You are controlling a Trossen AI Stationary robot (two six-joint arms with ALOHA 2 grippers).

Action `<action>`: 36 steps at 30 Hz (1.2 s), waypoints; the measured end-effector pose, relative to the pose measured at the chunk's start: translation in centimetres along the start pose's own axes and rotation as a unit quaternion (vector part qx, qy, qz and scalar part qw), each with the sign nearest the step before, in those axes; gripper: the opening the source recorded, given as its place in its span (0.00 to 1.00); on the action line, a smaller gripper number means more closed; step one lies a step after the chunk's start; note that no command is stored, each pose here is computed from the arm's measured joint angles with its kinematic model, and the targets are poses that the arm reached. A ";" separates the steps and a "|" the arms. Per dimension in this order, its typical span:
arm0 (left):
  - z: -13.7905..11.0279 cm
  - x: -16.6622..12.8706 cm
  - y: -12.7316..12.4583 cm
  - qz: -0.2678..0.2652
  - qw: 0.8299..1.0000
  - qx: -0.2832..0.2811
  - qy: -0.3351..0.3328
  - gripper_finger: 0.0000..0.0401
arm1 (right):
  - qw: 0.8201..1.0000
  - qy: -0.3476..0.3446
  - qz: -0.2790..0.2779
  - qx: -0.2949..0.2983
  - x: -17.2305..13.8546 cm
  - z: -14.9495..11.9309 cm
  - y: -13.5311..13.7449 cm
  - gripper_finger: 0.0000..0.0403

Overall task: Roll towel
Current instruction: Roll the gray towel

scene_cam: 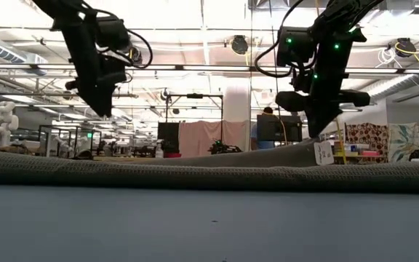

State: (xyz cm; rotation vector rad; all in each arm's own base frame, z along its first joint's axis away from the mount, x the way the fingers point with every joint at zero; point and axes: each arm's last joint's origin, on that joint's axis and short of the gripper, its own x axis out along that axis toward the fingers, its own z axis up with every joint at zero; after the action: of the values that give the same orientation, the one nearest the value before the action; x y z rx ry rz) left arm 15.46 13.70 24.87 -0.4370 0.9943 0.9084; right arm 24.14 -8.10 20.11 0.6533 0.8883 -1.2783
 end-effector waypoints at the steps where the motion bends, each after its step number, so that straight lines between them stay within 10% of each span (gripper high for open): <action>1: 0.1 0.2 0.1 -0.006 1.000 -0.003 0.001 0.37 | 1.000 0.002 0.000 0.000 0.0 0.0 0.0 0.05; 16: 0.5 0.7 0.2 -0.042 0.999 -0.021 0.002 0.37 | 0.998 0.049 -0.027 0.021 -2.0 2.9 -0.9 0.49; 24: 0.4 0.6 -0.7 -0.173 0.985 -0.013 0.024 0.37 | 0.994 0.051 0.095 -0.037 -5.5 5.3 1.2 0.53; 36: -1.4 -0.9 -5.7 -0.298 0.950 0.038 0.082 0.37 | 0.956 0.165 0.221 -0.103 -3.3 -4.7 3.8 0.39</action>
State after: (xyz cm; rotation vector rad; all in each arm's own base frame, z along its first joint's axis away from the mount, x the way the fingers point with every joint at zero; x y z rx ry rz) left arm 19.21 9.04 24.55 -0.7079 0.9652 0.2896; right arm 26.81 -1.72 20.22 0.8561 1.0584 -0.6752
